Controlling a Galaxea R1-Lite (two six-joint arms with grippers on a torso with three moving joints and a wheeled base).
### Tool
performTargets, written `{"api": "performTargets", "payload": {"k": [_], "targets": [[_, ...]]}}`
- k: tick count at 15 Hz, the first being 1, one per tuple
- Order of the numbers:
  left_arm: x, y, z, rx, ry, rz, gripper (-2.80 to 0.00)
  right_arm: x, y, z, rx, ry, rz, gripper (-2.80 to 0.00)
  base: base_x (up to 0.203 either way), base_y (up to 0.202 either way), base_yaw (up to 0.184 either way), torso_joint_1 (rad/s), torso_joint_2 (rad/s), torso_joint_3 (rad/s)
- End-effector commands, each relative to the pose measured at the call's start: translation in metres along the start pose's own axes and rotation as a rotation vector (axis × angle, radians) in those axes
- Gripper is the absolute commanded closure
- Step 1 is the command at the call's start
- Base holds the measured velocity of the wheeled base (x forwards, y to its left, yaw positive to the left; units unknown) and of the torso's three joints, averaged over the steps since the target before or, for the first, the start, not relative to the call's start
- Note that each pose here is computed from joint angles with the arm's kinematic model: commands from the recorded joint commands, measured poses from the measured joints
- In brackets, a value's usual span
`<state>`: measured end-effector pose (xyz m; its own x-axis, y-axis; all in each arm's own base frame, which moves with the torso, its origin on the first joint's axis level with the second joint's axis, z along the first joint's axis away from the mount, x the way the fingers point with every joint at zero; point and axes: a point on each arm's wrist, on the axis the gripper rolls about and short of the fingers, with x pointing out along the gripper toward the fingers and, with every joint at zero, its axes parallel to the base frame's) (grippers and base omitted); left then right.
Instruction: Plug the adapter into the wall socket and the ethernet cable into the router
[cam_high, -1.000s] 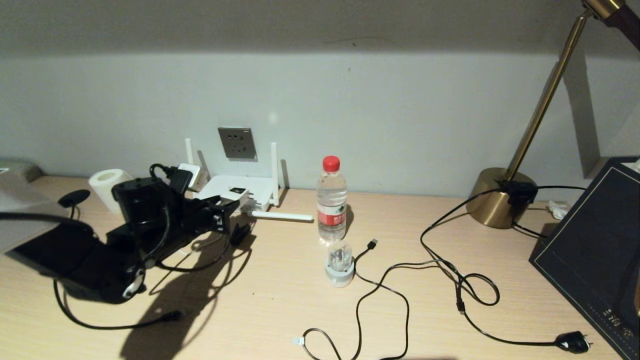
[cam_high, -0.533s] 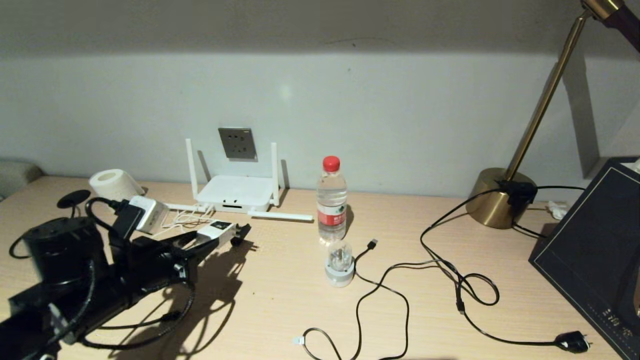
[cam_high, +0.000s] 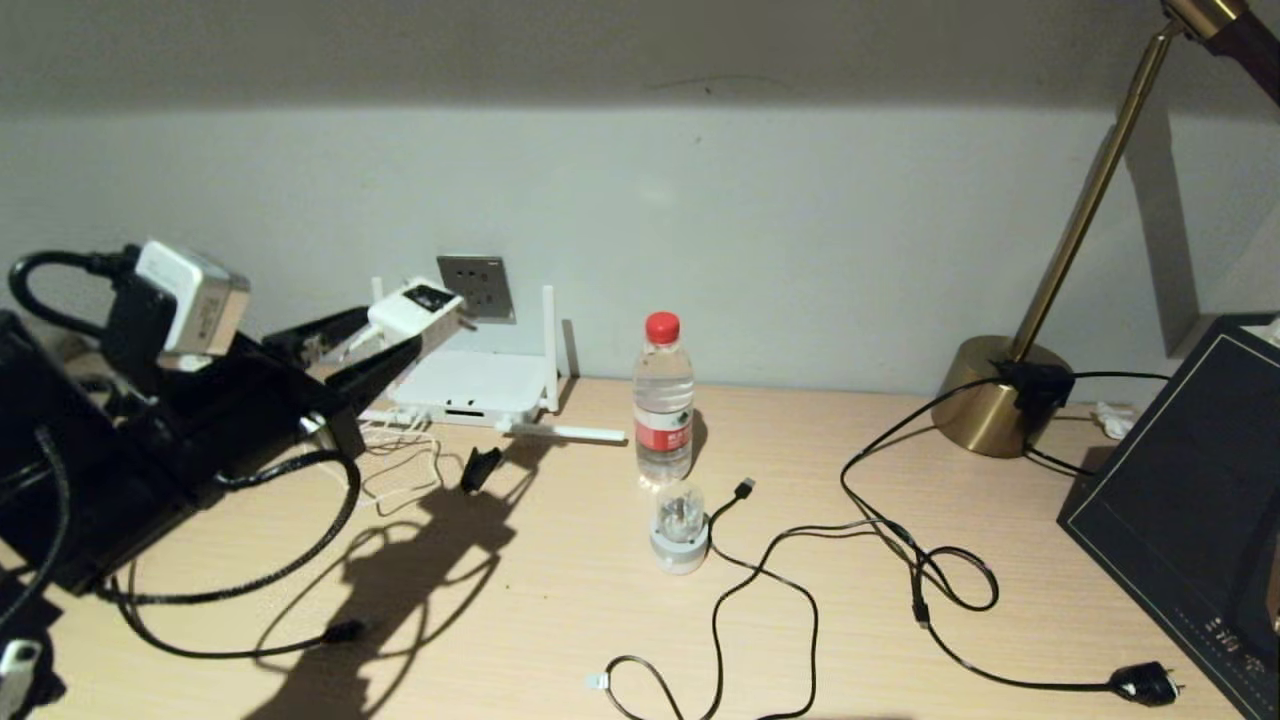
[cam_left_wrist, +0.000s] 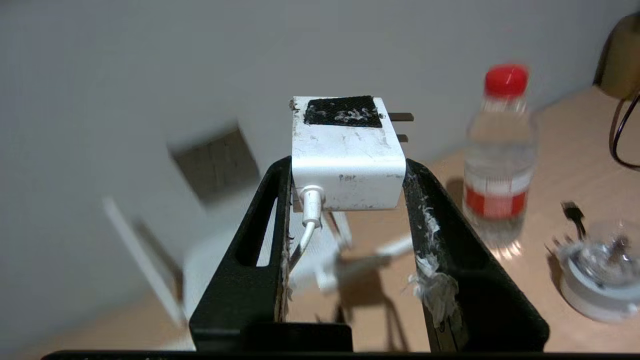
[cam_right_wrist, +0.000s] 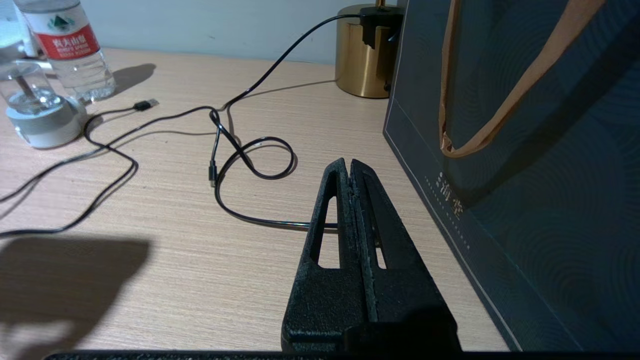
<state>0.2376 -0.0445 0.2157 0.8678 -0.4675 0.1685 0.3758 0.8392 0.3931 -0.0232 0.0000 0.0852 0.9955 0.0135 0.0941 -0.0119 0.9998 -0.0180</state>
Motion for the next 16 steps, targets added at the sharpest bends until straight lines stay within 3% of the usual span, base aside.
{"api": "performTargets", "payload": {"k": [1,2,5,7,8,10,13,16], "targets": [[0.01,0.005,0.008,0.116,-0.063,-0.05,0.0,0.002,0.0,-0.01,-0.028,0.035,0.006,0.0,0.0,0.0,0.0,0.0,0.0,0.0],[0.013,0.002,-0.001,0.163,-0.049,-0.1,0.0,0.002,0.0,-0.01,-0.053,0.036,0.006,0.0,0.0,0.0,0.0,0.0,0.0,0.0],[0.038,0.003,-0.022,0.194,0.009,-0.166,0.0,0.001,0.0,-0.005,-0.053,0.011,0.004,0.0,0.0,0.0,0.0,0.0,0.0,0.0],[0.062,0.012,-0.017,0.254,-0.037,-0.179,0.0,-0.005,0.0,0.032,-0.034,-0.097,0.036,0.0,0.0,0.0,0.0,0.0,0.0,0.0],[0.074,0.017,-0.012,0.281,-0.07,-0.186,0.0,-0.004,0.001,0.05,-0.002,-0.085,0.083,0.0,0.0,0.0,0.0,0.0,0.0,0.0],[0.093,0.015,0.004,0.315,-0.162,-0.232,0.0,0.015,0.003,0.08,0.107,0.036,0.21,0.0,0.0,0.0,0.0,0.0,0.0,0.0],[0.106,-0.019,0.023,0.315,-0.26,-0.337,0.0,0.074,0.007,0.11,0.26,0.26,0.403,0.0,0.0,0.0,0.0,0.0,0.0,0.0],[0.107,-0.057,0.041,0.366,-0.364,-0.44,0.0,0.14,0.012,0.125,0.37,0.357,0.54,0.0,0.0,0.0,0.0,0.0,0.0,0.0]]}}
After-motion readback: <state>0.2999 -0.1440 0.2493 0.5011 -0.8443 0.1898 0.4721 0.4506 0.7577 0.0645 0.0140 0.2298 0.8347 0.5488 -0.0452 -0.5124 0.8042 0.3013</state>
